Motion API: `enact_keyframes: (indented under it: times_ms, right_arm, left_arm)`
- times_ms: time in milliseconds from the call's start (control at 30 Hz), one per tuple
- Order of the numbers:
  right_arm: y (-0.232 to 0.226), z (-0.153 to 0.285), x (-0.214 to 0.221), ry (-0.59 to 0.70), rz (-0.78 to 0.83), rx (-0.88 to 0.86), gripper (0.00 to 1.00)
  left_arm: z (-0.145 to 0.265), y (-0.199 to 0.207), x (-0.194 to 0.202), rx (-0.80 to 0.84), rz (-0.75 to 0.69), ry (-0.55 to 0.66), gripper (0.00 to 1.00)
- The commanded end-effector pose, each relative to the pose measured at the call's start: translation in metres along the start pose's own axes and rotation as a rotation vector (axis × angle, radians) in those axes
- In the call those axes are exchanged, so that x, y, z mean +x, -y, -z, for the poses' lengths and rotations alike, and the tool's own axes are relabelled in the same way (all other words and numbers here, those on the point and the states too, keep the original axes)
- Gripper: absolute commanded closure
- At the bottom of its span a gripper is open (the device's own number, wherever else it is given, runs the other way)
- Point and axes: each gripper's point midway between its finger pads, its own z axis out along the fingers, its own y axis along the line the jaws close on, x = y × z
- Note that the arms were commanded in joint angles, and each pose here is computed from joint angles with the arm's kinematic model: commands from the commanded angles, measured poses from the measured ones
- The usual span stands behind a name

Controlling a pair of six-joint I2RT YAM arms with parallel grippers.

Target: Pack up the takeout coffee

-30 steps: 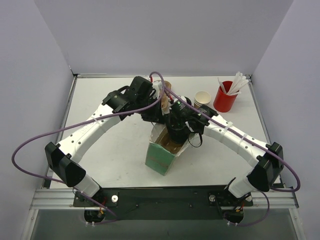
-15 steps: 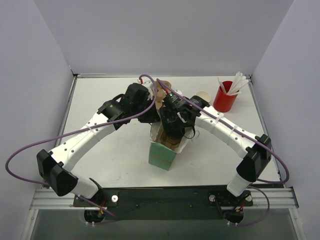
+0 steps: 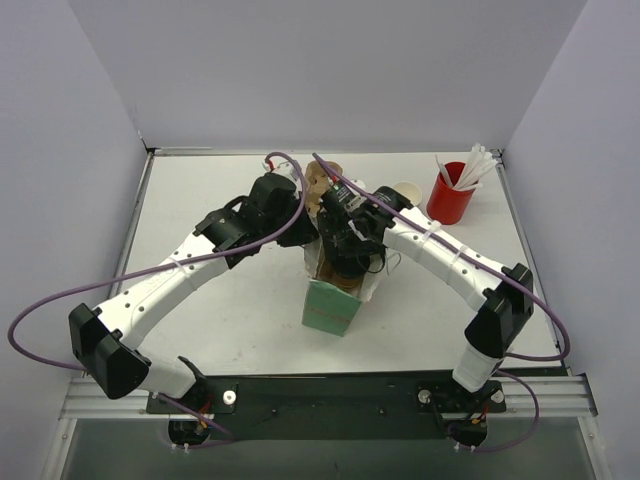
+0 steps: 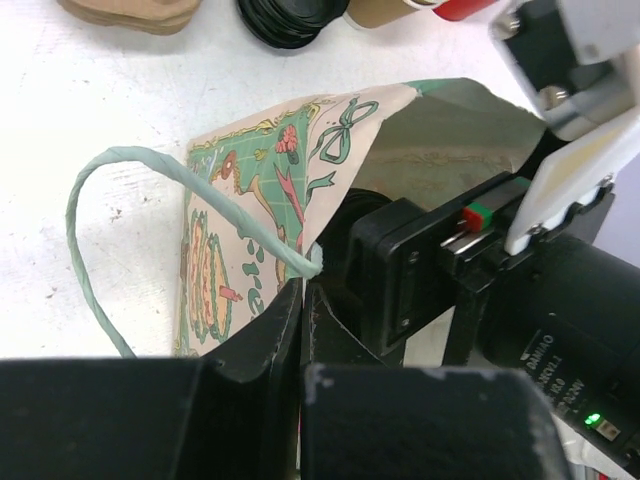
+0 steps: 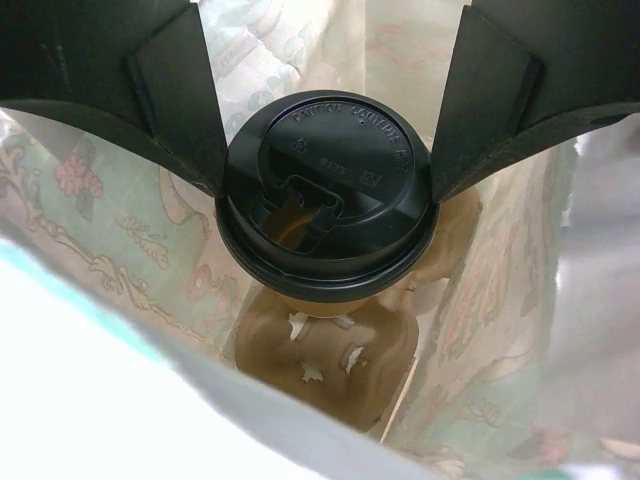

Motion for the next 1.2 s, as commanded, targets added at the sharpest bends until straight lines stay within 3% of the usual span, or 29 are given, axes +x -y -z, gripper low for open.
enact_keyframes:
  times_ms: [0, 600, 1167]
  right_arm:
    - [0.01, 0.007, -0.005, 0.008, -0.014, 0.066, 0.46]
    - [0.001, -0.006, -0.01, -0.002, -0.065, 0.086, 0.47]
    - [-0.004, -0.008, 0.006, -0.016, -0.083, 0.073, 0.47]
  left_arm:
    - [0.021, 0.0, -0.025, -0.01, 0.077, 0.131, 1.0]
    - [0.006, -0.009, -0.011, -0.1, 0.291, 0.13, 1.0]
    - [0.012, -0.015, -0.005, -0.116, 0.331, 0.191, 1.0]
